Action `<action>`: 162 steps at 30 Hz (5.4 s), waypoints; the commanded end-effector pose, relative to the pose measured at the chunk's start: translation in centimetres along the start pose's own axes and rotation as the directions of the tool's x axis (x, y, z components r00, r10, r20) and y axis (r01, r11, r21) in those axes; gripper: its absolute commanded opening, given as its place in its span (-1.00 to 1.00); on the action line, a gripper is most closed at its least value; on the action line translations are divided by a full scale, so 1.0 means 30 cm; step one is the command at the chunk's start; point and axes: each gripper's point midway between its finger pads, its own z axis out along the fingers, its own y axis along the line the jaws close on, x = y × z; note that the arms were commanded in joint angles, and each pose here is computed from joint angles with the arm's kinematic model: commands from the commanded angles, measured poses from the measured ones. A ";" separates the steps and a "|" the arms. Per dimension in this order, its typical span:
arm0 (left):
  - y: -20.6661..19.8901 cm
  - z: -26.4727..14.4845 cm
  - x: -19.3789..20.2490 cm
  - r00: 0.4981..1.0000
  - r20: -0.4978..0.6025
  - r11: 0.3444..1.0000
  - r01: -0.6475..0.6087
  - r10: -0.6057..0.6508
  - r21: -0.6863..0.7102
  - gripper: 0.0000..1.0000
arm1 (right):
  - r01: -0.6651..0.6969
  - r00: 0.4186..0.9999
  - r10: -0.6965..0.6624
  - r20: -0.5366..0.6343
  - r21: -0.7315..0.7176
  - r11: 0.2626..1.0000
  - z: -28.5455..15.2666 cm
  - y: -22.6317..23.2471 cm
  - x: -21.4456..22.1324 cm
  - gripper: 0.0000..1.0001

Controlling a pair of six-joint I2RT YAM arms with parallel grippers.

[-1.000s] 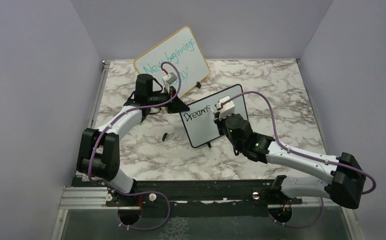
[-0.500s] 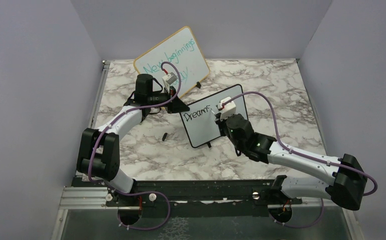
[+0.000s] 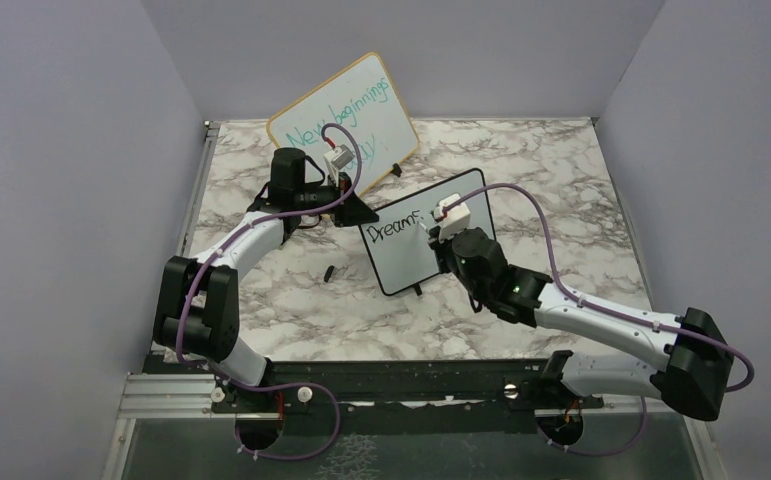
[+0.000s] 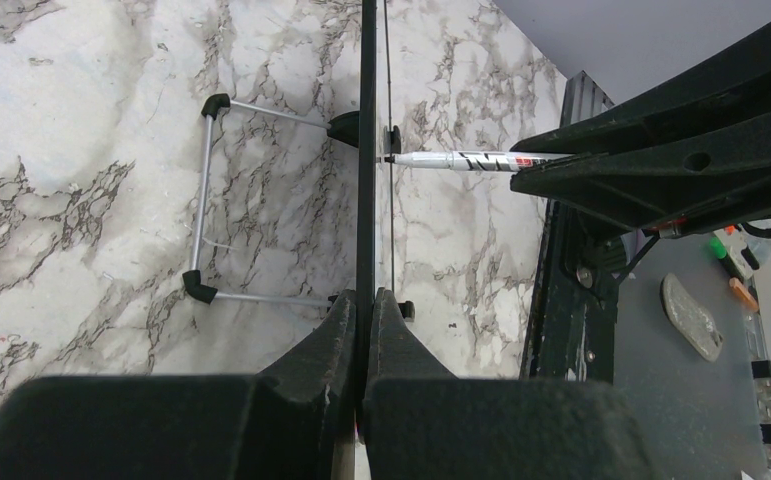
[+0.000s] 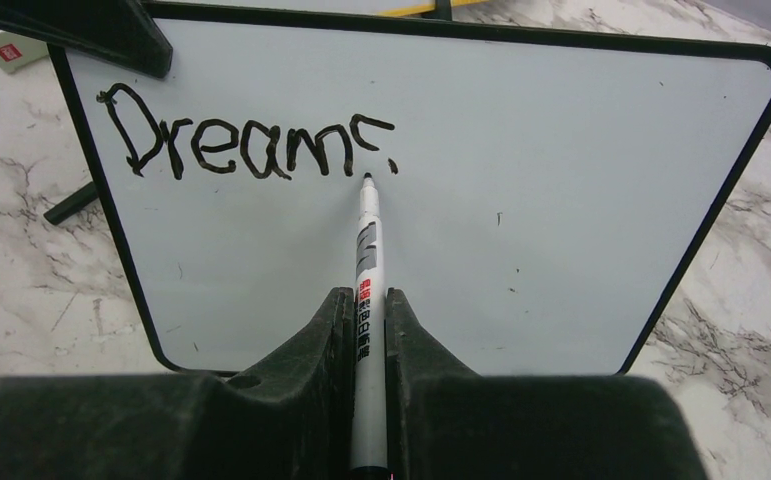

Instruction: Write a sentence on the whiteboard

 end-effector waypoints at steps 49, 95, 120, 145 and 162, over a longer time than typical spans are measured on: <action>0.008 -0.003 0.029 0.999 -0.026 1.000 0.021 -0.021 -0.016 -1.00 | -0.019 1.000 0.019 0.009 0.097 0.995 0.015 -0.058 -0.013 -1.00; 0.006 -0.002 0.028 0.999 -0.026 1.000 0.023 -0.023 -0.013 -1.00 | -0.041 0.999 0.041 0.012 -0.005 0.999 0.011 -0.002 -0.034 -1.00; 0.014 -0.013 0.035 0.999 -0.042 0.999 0.017 -0.018 -0.044 -1.00 | 0.014 0.997 -0.025 0.073 0.148 0.989 -0.072 -0.171 -0.099 -0.99; 0.005 -0.017 0.029 0.999 -0.043 0.999 0.012 -0.014 -0.041 -1.00 | 0.044 0.995 -0.053 0.085 0.109 0.993 -0.060 -0.148 -0.088 -1.00; -0.001 -0.018 0.025 0.999 -0.042 0.999 0.009 -0.010 -0.035 -1.00 | 0.046 0.993 -0.055 0.101 0.092 0.995 -0.005 -0.127 -0.115 -1.00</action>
